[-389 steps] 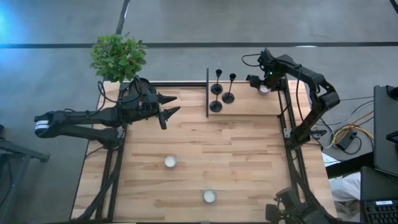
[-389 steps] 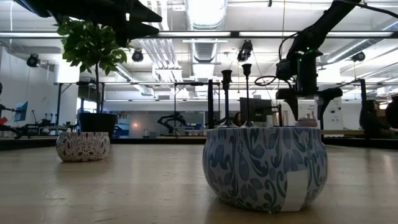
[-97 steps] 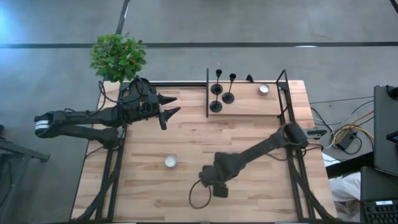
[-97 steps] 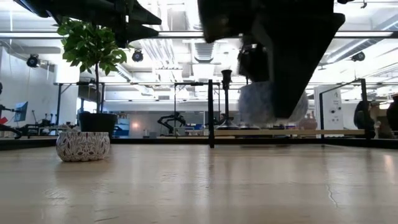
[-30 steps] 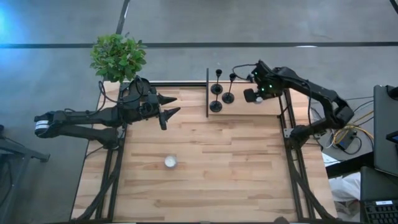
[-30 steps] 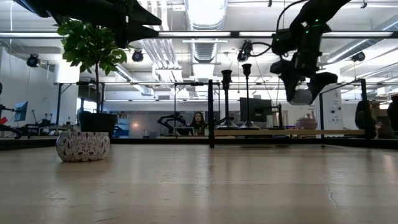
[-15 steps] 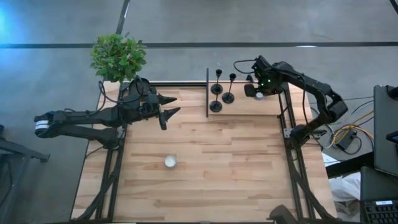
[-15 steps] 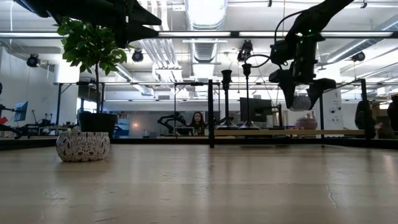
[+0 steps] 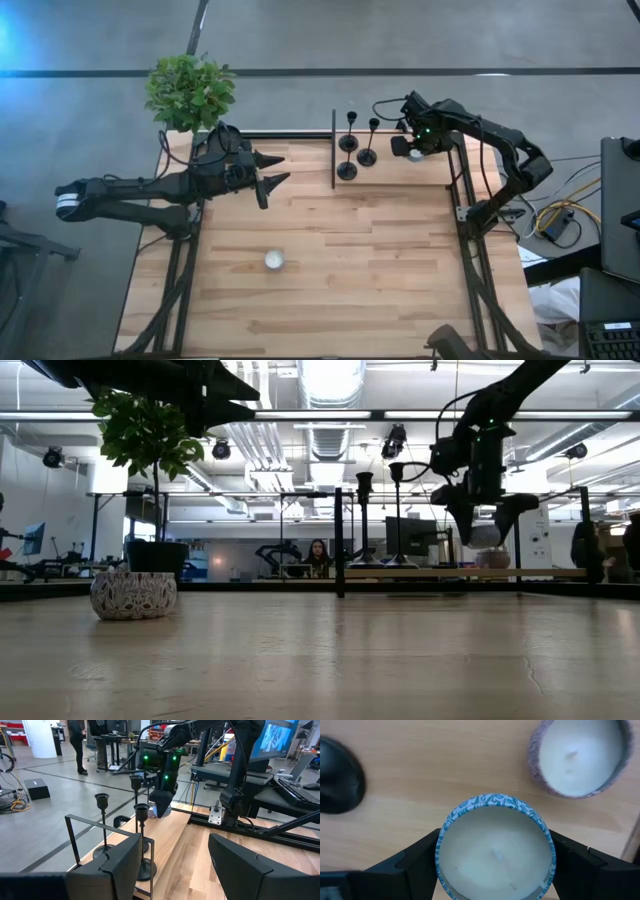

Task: Pick & Place candle stick holders
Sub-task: Put the bottom blue scented candle on the shelf

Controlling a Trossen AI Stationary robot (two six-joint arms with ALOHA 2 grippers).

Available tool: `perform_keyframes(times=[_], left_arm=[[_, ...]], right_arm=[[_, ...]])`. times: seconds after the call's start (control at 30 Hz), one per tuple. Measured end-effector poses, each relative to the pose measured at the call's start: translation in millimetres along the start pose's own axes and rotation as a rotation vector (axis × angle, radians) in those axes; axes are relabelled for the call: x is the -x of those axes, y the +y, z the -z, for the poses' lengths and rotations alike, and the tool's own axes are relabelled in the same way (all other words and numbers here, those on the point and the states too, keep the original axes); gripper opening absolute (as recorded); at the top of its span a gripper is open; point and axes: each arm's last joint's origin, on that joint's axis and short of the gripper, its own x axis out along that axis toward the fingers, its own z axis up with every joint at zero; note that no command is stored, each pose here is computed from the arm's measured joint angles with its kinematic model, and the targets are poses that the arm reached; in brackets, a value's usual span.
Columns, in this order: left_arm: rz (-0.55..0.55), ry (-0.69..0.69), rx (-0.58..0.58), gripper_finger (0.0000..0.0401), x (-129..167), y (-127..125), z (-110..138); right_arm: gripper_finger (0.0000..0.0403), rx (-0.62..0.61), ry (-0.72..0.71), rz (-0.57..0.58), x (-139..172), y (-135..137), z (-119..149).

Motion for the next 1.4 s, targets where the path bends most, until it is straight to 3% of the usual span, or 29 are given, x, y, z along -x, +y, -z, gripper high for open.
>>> perform_keyframes(times=[1.4], left_arm=[[0.0, 0.0, 0.0, 0.0236, 0.0, 0.0, 0.0]], right_arm=[[0.0292, -0.029, -0.001, -0.008, -31.1, -1.2, 2.0]])
